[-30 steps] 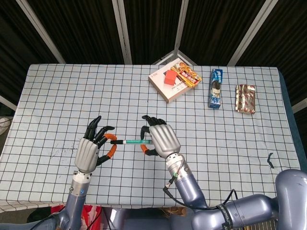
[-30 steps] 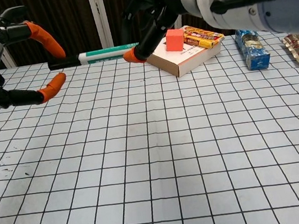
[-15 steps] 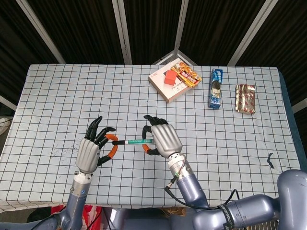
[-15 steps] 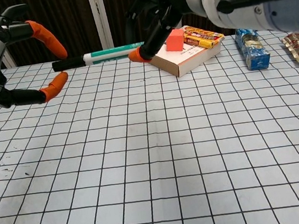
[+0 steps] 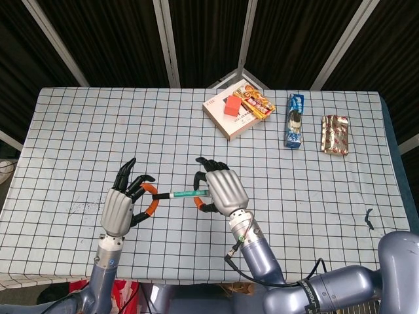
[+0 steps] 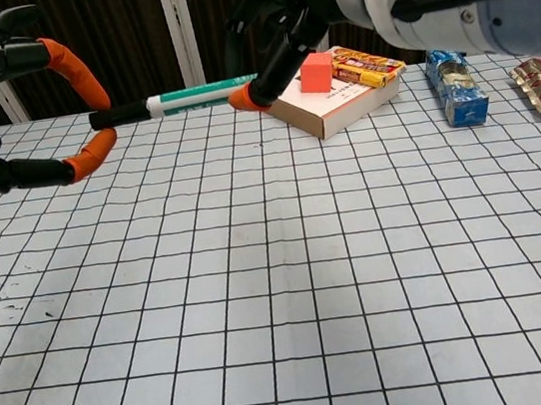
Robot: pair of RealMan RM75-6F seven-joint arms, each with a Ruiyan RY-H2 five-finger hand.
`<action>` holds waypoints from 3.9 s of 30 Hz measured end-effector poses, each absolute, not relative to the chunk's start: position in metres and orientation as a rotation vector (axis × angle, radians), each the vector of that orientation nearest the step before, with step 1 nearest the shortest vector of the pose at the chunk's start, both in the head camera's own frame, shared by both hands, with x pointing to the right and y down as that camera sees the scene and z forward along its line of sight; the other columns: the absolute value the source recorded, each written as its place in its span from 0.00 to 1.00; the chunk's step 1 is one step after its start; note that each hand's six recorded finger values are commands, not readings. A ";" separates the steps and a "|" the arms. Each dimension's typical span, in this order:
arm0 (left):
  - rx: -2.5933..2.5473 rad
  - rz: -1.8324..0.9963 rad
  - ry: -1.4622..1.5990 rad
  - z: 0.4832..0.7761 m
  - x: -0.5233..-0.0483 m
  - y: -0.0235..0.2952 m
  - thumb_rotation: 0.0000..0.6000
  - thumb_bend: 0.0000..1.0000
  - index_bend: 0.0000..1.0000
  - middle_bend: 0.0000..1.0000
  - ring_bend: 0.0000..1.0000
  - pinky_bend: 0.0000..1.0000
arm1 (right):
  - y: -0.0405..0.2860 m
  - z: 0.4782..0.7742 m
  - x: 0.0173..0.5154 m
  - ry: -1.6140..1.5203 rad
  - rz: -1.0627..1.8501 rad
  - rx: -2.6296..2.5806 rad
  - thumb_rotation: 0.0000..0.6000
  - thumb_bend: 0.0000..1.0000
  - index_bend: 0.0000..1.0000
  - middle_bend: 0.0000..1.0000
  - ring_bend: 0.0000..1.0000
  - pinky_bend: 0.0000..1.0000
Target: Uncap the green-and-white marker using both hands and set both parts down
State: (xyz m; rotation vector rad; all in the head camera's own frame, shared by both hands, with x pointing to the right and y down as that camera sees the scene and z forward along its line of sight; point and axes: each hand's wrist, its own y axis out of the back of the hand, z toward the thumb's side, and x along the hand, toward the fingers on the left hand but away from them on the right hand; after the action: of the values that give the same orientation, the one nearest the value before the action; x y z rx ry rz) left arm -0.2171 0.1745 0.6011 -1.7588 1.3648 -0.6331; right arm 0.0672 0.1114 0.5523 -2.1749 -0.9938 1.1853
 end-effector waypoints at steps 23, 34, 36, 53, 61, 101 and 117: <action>-1.736 -0.623 1.455 0.595 -0.250 0.175 1.00 0.47 0.63 0.39 0.02 0.10 | 0.109 0.566 0.090 -1.040 1.240 -2.168 1.00 0.45 0.74 0.17 0.17 0.19; -1.783 -0.685 1.471 0.610 -0.297 0.191 1.00 0.47 0.63 0.37 0.02 0.10 | 0.122 0.600 0.125 -1.046 1.331 -2.186 1.00 0.46 0.74 0.17 0.17 0.19; -1.794 -0.716 1.454 0.619 -0.303 0.194 1.00 0.47 0.63 0.37 0.02 0.10 | 0.127 0.608 0.131 -1.039 1.345 -2.192 1.00 0.46 0.74 0.17 0.17 0.19; -1.970 -0.892 1.370 0.710 -0.285 0.199 1.00 0.47 0.63 0.36 0.02 0.10 | 0.168 0.675 0.139 -0.950 1.417 -2.289 1.00 0.46 0.75 0.17 0.17 0.19; -2.030 -0.969 1.352 0.739 -0.262 0.200 1.00 0.46 0.57 0.32 0.01 0.10 | 0.175 0.686 0.135 -0.933 1.427 -2.300 1.00 0.46 0.75 0.17 0.17 0.19; -1.724 -1.018 1.445 0.607 -0.402 0.185 1.00 0.46 0.16 0.08 0.00 0.03 | 0.154 0.729 0.171 -0.962 1.517 -2.191 1.00 0.47 0.69 0.17 0.17 0.19; -1.708 -1.048 1.456 0.598 -0.426 0.192 1.00 0.46 0.16 0.03 0.00 0.03 | 0.154 0.730 0.191 -0.937 1.627 -2.143 1.00 0.39 0.16 0.15 0.13 0.15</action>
State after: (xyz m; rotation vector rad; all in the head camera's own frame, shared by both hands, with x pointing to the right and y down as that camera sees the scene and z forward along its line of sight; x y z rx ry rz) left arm -0.4261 0.1922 0.5983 -1.7084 1.4555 -1.0477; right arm 0.1907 0.1542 0.7299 -2.1434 -0.9371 1.6266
